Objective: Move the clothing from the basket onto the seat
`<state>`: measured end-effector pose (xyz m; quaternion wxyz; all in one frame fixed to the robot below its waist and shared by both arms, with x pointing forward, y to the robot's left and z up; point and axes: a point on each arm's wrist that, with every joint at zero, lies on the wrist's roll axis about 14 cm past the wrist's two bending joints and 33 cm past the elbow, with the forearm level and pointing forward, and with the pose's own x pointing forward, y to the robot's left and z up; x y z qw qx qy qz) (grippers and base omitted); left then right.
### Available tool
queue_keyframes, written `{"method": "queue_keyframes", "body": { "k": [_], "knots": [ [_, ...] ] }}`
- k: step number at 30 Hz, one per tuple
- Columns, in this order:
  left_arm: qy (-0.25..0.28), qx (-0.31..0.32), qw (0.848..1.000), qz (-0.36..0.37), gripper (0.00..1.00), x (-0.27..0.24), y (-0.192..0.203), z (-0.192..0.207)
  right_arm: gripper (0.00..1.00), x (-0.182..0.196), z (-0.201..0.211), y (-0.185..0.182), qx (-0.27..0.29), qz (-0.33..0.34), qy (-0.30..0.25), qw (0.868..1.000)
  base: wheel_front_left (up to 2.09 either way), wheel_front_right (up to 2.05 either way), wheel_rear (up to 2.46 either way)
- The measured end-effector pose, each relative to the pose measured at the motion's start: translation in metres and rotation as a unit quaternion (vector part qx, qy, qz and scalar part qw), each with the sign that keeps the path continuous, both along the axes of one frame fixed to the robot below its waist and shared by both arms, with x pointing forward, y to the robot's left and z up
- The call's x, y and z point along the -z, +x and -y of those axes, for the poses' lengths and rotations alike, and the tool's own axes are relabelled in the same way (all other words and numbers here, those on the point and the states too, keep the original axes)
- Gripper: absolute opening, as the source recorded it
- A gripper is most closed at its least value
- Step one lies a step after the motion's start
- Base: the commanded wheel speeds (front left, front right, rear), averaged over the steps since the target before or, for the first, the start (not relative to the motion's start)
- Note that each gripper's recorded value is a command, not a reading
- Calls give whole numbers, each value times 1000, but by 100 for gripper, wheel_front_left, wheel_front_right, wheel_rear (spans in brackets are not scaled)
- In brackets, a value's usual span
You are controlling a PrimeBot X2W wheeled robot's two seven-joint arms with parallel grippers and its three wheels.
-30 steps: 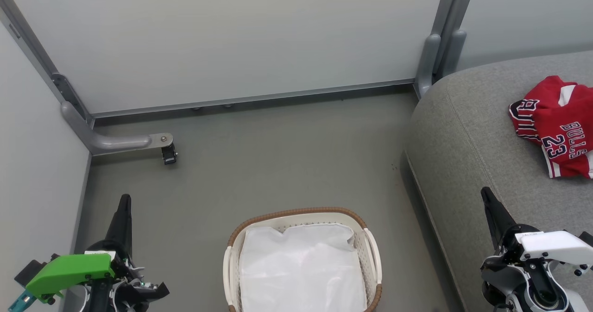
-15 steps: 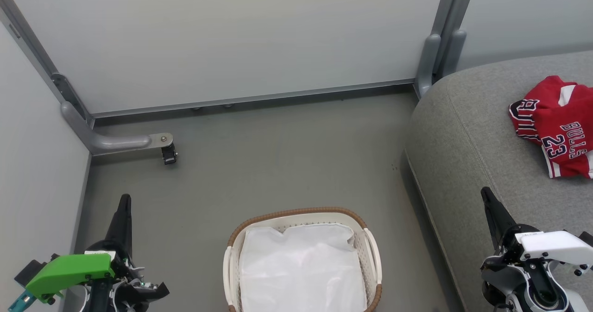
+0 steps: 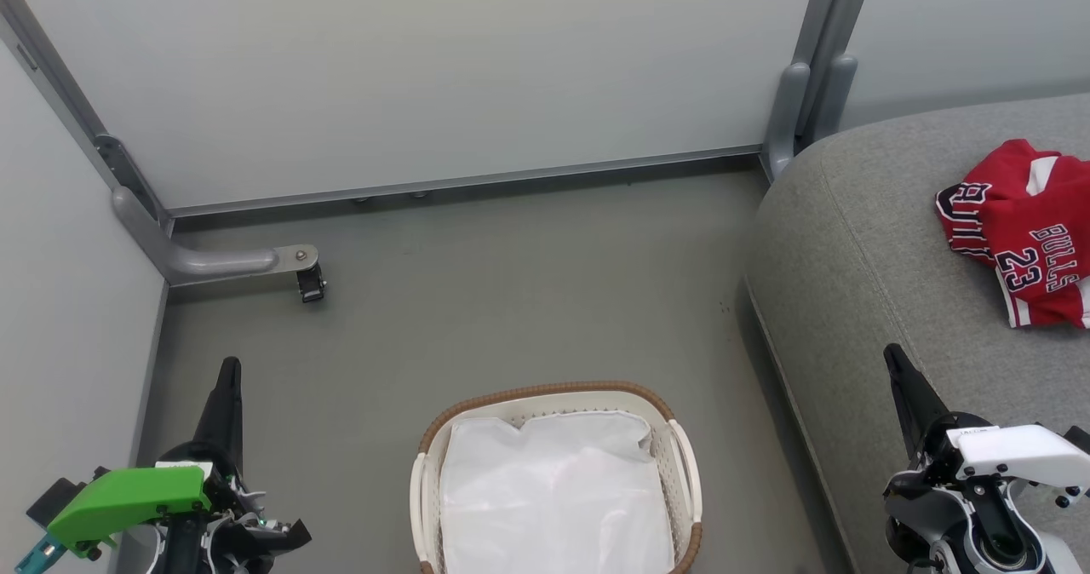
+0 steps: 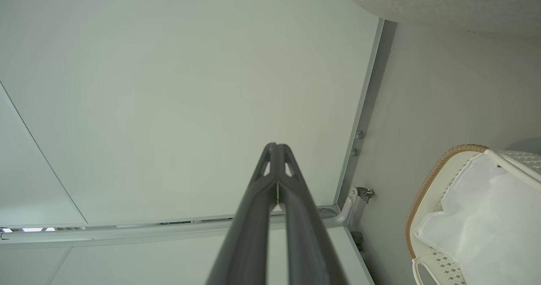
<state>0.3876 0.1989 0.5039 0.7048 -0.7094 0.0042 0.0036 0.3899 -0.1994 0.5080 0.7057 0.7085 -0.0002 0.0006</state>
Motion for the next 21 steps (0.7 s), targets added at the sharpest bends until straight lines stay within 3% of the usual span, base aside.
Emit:
{"method": "queue_keyframes", "body": {
  "k": [21],
  "knots": [
    [0,0,1000,0,0,0,0,0,0,0,0,0,0,0,0,1000,0,0,0]
  ]
}}
